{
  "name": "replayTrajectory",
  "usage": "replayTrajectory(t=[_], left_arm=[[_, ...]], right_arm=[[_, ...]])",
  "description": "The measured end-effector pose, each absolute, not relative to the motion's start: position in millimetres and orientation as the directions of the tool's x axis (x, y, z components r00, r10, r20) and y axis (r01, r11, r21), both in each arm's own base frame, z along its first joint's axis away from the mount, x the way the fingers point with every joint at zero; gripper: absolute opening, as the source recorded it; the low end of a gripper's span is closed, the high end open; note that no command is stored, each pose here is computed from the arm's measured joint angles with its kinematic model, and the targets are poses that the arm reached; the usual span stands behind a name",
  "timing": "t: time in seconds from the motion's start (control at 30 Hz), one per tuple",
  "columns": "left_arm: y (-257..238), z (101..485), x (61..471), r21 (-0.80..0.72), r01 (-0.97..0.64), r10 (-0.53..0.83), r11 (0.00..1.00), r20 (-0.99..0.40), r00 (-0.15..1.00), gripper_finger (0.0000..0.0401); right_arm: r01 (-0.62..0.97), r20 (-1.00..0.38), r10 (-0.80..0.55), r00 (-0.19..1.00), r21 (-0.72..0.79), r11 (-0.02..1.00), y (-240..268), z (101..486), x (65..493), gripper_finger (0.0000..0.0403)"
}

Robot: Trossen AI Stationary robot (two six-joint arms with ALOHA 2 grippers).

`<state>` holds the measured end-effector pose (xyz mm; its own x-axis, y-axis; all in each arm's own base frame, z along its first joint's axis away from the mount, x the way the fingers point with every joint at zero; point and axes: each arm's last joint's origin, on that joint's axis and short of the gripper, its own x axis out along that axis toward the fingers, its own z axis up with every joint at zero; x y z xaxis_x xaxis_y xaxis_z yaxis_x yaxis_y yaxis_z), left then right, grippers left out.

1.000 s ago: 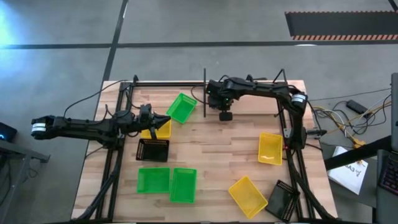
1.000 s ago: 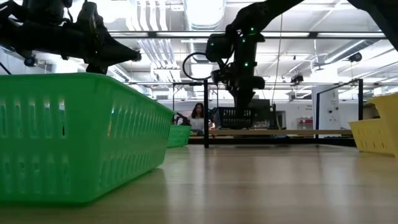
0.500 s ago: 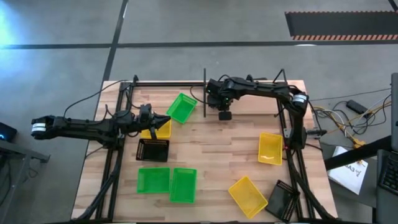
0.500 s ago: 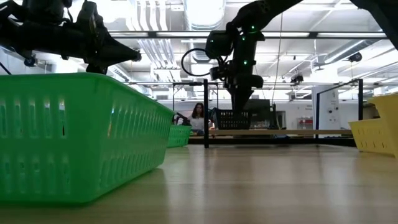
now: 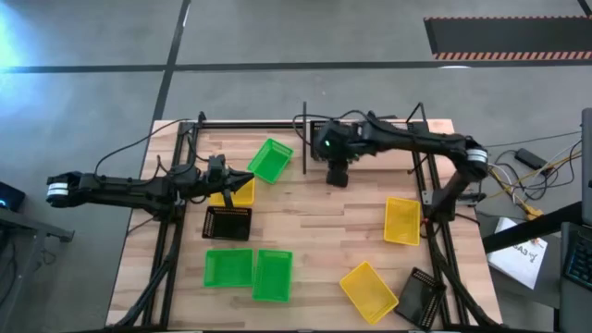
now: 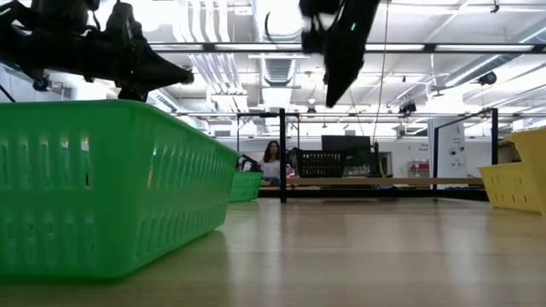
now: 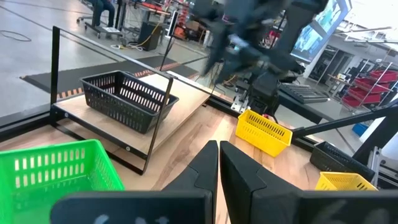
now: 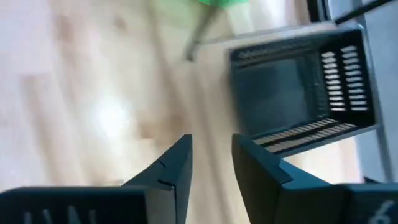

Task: Stack baskets on shelf by color
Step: Put the bottom right yellow bin on the shelf

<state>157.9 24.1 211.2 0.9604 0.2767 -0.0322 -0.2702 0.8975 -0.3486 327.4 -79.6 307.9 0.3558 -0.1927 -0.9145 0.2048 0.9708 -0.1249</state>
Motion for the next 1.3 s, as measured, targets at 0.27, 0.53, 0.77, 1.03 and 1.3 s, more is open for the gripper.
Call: replayTrajectory(t=[0.27,0.53,0.77,1.03,1.3], left_arm=[[24.0,211.1,158.1,-0.349,-0.27,0.276,0.898,-0.033,0.961,0.0],[24.1,210.1,158.7,-0.347,-0.27,0.274,0.898,-0.039,0.961,0.0],[24.0,207.6,160.3,-0.345,-0.268,0.265,0.9,-0.056,0.963,0.0],[23.9,204.7,162.6,-0.343,-0.262,0.251,0.902,-0.076,0.965,0.0],[23.9,203.0,163.9,-0.343,-0.262,0.247,0.902,-0.086,0.965,0.0]], right_arm=[[0.276,-0.914,-0.061,0.401,0.057,0.959,7.1,306.7,296.6,0.0064],[0.09,-0.931,0.202,0.303,0.239,0.967,83.6,290.9,261.7,0.0083],[-0.134,-0.931,0.267,0.25,0.24,0.962,145.1,285.5,242.6,0.0162],[-0.327,-0.939,0.302,0.166,0.236,0.915,210.4,264.5,217.7,0.0212],[-0.457,-0.912,0.368,0.18,0.254,0.853,272.4,237.5,210.1,0.0207]])
